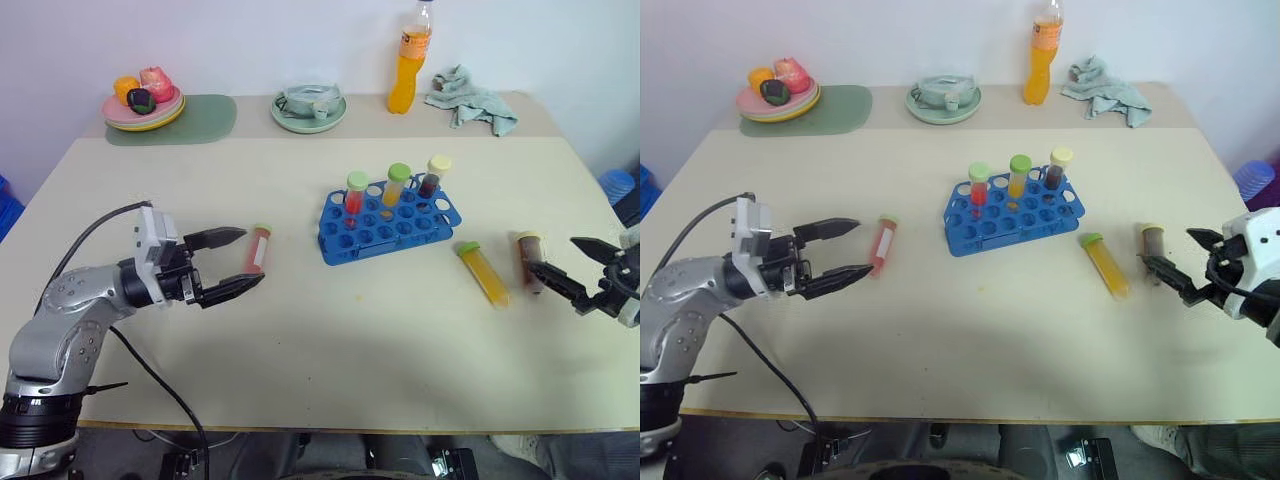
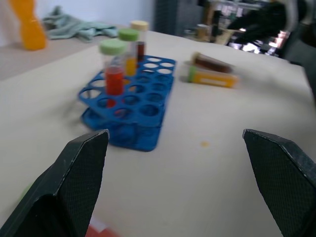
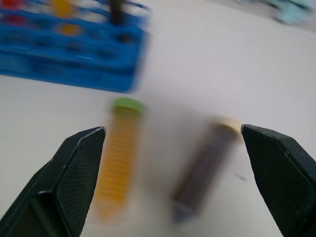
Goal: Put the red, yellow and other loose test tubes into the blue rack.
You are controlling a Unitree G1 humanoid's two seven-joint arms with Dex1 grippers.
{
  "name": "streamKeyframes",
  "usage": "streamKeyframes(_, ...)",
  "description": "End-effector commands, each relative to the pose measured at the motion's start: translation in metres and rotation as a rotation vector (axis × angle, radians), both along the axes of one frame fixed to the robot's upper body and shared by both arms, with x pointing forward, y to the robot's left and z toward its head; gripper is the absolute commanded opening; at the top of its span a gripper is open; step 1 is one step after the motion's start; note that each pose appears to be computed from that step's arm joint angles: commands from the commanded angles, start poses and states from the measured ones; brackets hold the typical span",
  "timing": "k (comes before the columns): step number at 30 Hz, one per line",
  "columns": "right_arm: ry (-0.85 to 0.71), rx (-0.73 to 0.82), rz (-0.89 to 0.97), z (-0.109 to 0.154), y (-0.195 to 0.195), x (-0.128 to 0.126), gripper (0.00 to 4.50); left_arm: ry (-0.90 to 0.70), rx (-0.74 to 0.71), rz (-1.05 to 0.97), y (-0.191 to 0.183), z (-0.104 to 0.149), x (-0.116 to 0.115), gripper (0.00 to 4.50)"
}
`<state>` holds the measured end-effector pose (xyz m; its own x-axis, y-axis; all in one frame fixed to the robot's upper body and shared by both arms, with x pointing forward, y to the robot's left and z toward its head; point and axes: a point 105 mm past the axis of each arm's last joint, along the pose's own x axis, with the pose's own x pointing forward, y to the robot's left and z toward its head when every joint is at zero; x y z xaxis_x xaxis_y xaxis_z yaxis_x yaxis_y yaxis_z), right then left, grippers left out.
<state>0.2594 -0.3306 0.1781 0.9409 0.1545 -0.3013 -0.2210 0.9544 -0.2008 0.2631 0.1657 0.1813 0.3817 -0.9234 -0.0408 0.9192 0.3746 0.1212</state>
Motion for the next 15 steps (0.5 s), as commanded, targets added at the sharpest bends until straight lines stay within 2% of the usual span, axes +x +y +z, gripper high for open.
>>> streamKeyframes(1,0.084,0.025,-0.056,0.002,-0.003,0.006,4.5,-0.059,0.032,-0.098,-0.01,0.011,-0.007,4.44)
streamKeyframes(5,0.216,0.092,-0.081,-0.012,0.0,0.021,4.5,-0.072,0.097,-0.198,-0.021,0.006,-0.013,4.44)
streamKeyframes(10,0.293,0.182,-0.088,-0.021,0.008,0.039,4.5,-0.111,0.116,-0.231,-0.03,0.007,-0.011,4.44)
streamKeyframes(15,0.356,0.199,-0.143,-0.032,0.005,0.056,4.5,-0.114,0.121,-0.24,-0.033,0.006,-0.013,4.44)
